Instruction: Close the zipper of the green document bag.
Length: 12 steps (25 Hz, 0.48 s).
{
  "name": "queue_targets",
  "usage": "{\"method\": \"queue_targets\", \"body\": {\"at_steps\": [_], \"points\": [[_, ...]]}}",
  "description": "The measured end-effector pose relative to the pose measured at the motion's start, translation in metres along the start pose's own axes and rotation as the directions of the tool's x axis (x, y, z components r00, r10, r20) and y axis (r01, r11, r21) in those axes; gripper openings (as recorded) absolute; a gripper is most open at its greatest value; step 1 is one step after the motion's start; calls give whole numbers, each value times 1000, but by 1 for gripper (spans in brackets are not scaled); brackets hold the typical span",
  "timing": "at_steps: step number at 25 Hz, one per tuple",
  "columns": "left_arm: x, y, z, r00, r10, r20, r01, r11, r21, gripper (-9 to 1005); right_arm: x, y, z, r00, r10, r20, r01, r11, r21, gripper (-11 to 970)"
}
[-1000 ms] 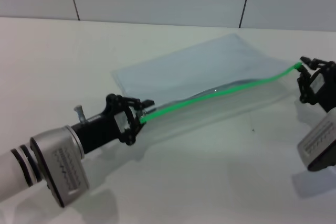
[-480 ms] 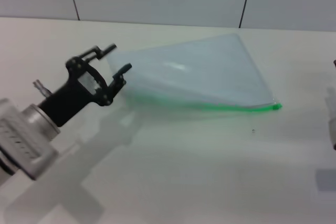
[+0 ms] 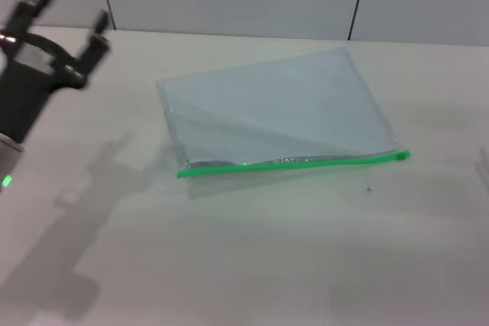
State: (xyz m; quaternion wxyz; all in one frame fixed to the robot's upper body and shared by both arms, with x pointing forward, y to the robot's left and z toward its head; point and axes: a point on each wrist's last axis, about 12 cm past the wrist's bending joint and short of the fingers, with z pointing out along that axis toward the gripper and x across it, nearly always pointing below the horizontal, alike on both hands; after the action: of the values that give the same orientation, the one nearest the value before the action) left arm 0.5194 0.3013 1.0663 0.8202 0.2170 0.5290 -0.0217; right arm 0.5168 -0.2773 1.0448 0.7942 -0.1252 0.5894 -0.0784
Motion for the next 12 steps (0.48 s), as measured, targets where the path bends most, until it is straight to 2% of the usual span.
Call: {"method": "queue_targets", "body": {"at_steps": [2, 4, 7, 12], "points": [[0, 7, -1, 999, -49, 7, 49, 997, -63, 698, -3, 0, -1, 994, 100, 31, -100, 995, -19, 853], [-1, 12, -3, 993, -118, 23, 120, 986, -116, 735, -5, 2, -2, 986, 159, 46, -157, 987, -46, 878], [-1, 15, -6, 980, -193, 39, 197, 970, -145, 753, -7, 4, -1, 980, 190, 51, -186, 980, -73, 876], [-3, 17, -9, 975, -215, 62, 223, 962, -157, 754, -9, 10, 1, 977, 207, 55, -201, 975, -95, 874]]}}
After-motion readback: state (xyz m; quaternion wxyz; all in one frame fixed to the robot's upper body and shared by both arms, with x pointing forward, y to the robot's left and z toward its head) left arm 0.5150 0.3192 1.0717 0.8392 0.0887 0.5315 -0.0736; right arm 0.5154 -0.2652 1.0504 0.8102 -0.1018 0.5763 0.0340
